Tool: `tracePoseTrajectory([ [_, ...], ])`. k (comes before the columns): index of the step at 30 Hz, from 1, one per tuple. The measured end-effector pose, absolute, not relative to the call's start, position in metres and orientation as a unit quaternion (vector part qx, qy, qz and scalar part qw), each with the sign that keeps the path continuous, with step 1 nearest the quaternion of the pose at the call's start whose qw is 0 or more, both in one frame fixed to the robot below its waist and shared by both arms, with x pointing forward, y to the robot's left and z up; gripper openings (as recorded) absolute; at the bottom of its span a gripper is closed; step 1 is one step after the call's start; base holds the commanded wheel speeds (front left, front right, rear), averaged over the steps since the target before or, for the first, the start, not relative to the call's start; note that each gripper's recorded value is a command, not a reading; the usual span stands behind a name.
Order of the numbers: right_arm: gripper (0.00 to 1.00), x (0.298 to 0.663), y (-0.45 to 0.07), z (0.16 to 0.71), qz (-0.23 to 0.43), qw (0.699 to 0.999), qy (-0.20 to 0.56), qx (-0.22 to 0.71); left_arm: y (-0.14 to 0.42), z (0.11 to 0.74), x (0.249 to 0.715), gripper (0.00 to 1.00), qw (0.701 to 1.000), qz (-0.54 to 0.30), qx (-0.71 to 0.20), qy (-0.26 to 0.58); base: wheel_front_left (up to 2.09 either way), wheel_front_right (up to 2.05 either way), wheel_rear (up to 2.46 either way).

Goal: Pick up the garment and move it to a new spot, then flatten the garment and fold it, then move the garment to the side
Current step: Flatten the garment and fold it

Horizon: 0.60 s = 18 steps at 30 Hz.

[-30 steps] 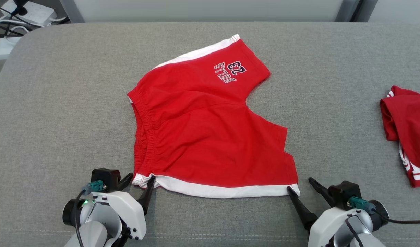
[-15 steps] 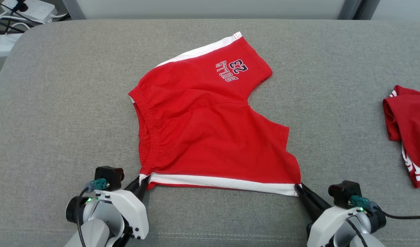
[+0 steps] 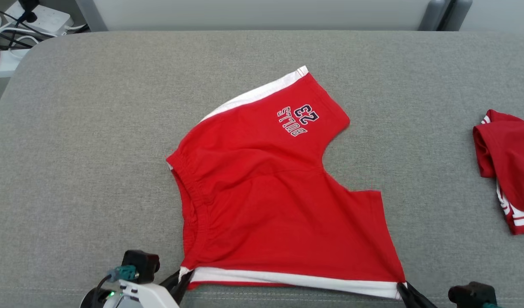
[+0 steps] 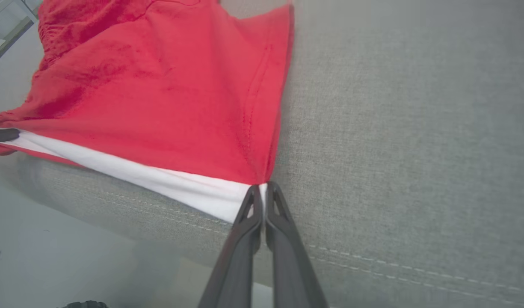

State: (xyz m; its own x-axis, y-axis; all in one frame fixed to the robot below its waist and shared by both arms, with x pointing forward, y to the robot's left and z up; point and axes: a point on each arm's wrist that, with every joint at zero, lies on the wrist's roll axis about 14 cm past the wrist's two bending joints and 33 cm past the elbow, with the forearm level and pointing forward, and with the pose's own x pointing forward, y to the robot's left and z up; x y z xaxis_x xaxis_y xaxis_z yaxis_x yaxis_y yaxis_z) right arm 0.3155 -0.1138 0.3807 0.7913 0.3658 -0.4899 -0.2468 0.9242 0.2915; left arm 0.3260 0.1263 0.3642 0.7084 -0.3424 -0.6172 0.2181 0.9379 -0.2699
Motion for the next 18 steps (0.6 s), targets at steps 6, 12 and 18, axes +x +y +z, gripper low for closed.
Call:
tracePoseTrajectory([
  [6,0.00,0.297,-0.130,0.400,0.129,0.945,0.283,0.102,0.122,0.370,0.308,0.00,0.911,-0.153,-0.102,0.370,0.00,0.00,0.00],
  [12,0.00,0.326,-0.147,0.424,0.118,0.958,0.249,0.074,0.114,0.398,0.323,0.00,0.920,-0.161,-0.125,0.334,0.00,0.00,0.00],
  [18,0.00,0.414,-0.139,0.471,0.170,0.972,0.164,0.009,0.112,0.425,0.352,0.00,0.934,-0.155,-0.152,0.284,0.00,0.00,0.00],
])
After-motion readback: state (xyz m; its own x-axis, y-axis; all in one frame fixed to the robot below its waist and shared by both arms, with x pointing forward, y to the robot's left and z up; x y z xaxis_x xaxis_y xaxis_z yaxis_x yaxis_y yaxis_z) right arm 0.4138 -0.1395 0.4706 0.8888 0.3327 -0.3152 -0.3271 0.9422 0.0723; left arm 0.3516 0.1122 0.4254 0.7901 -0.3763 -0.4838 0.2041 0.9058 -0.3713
